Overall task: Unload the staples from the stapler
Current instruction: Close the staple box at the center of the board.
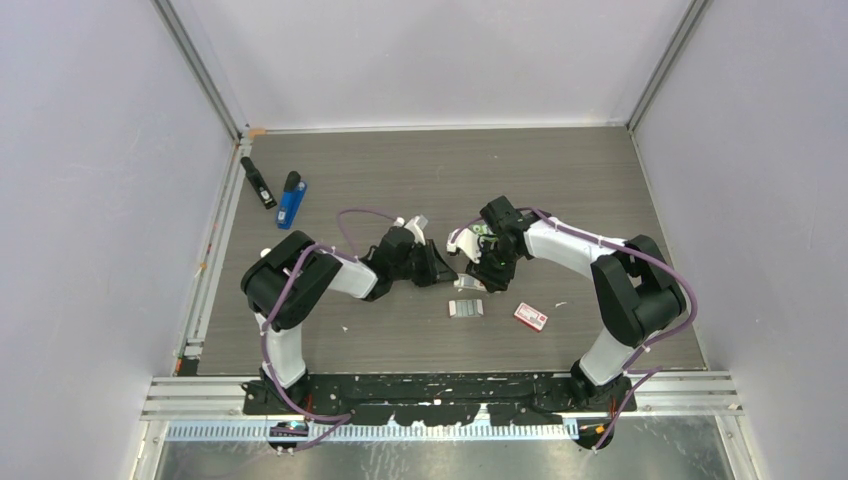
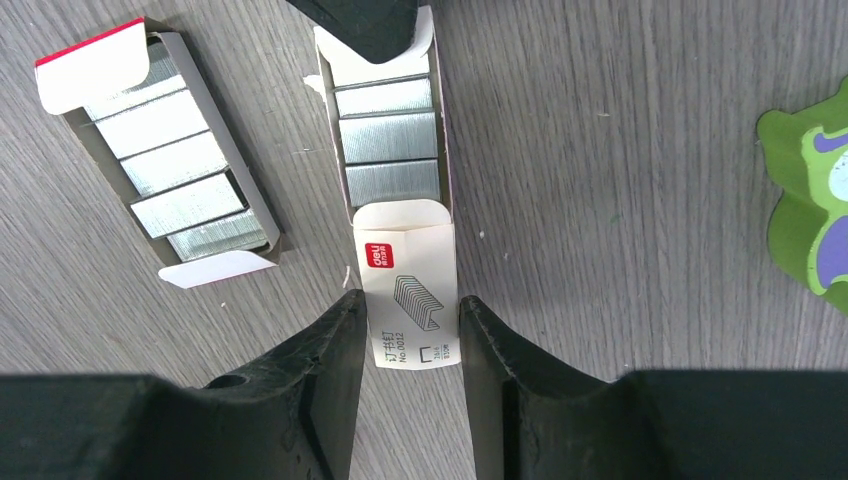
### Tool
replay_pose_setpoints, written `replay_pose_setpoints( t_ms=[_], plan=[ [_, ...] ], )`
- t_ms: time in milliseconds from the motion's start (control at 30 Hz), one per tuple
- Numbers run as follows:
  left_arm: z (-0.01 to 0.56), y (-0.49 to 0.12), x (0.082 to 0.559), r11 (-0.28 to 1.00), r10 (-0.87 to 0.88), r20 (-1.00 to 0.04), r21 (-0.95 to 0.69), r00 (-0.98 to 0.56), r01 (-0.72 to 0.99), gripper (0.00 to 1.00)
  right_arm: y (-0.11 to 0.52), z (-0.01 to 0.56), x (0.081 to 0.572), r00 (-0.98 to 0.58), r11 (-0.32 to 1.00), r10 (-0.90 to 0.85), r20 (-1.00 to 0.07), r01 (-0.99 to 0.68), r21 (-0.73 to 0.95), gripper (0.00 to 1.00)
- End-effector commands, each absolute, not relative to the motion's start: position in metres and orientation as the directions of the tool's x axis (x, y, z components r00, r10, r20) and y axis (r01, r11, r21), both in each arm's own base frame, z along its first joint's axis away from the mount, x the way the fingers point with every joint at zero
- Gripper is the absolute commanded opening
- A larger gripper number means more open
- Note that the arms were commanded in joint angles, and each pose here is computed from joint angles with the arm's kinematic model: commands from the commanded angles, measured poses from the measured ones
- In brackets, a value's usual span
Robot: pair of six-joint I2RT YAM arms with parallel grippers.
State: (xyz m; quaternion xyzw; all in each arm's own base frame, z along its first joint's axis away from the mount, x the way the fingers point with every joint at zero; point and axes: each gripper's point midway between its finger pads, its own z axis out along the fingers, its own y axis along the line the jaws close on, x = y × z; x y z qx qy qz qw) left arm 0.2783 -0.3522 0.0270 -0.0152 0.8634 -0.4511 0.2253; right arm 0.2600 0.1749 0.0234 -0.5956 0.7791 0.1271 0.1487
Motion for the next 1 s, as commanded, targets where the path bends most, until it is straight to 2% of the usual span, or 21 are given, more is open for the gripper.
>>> replay_pose_setpoints(
  t_ms=[0, 567, 967],
  plan=[
    [0.0173, -0.3503, 0.2722, 0.599, -0.237, -0.356, -0.786, -0.904, 0.152, 0.17, 0.1838, 0.0334, 0.258, -0.196, 0.209, -0.882, -0.428, -0.978, 0.017, 0.43],
    [0.0184, -0.3544, 0.2681, 0.583, -0.245, -0.343, -0.799, -0.907, 0.145, 0.16, 0.188, 0.0304, 0.2608, -0.214, 0.233, -0.882, -0.421, -0.973, 0.008, 0.42],
    [0.0205, -0.3546, 0.267, 0.582, -0.25, -0.346, -0.8, -0.904, 0.145, 0.16, 0.1904, 0.0305, 0.2586, -0.216, 0.231, -0.88, -0.423, -0.973, 0.018, 0.45]
  ],
)
